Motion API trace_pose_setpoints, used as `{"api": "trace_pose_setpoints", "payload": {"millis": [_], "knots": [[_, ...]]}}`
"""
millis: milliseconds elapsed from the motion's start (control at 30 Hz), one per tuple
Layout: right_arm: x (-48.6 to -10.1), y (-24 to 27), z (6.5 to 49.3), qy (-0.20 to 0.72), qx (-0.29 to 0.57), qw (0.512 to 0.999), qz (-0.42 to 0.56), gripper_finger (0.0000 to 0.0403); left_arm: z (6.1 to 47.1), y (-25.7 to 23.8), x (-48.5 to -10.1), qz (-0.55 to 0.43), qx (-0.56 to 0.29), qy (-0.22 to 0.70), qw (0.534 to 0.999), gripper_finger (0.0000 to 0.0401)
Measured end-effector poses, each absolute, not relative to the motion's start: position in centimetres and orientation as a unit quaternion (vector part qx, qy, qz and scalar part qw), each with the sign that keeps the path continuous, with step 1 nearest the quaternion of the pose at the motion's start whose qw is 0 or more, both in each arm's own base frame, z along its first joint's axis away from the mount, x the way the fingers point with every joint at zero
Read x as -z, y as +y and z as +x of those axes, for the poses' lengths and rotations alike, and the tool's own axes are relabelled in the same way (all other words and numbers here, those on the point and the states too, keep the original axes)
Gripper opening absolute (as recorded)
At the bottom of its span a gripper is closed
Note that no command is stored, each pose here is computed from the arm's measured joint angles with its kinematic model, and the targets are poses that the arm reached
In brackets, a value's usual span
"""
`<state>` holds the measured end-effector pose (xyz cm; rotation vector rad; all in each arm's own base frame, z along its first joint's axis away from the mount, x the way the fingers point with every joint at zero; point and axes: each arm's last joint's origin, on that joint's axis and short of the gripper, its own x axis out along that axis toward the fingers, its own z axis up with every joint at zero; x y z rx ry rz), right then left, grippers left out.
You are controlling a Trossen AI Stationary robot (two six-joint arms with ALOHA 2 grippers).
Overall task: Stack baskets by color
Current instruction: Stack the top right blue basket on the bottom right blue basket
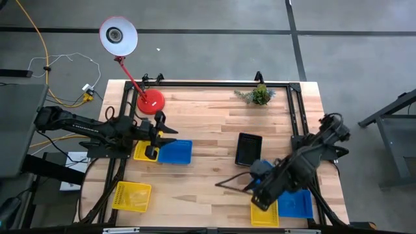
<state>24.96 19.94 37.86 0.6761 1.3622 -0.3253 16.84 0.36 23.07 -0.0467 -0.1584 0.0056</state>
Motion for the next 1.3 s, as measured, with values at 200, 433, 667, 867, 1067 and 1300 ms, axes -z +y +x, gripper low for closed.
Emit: {"api": "trace_pose_setpoints", "payload": {"millis": [200,433,667,867,1067,1300], "knots": [[-37.2,23.3,24.9,0.628,0.216,0.649,0.371,0.0,16.8,0.4,-23.3,-0.015,-0.003,-0.091,0.996,0.0122],[-34.9,26.2,23.3,0.626,0.32,0.573,0.42,0.0,16.8,0.4,-23.3,0.009,-0.005,-0.092,0.996,0.0122],[-33.1,27.9,21.1,0.61,0.405,0.518,0.443,0.0,16.7,0.4,-23.8,0.009,-0.005,-0.118,0.993,0.0122],[-31.8,27.9,20.9,0.607,0.427,0.516,0.428,0.0,16.6,0.3,-24.0,0.011,-0.005,-0.128,0.992,0.0122],[-29.1,27.2,20.9,0.626,0.477,0.471,0.399,0.0,16.7,0.4,-24.0,0.034,-0.009,-0.127,0.991,0.0122],[-26.7,26.6,20.6,0.625,0.516,0.451,0.373,0.0,16.6,0.4,-24.0,0.032,-0.008,-0.129,0.991,0.0122]]}}
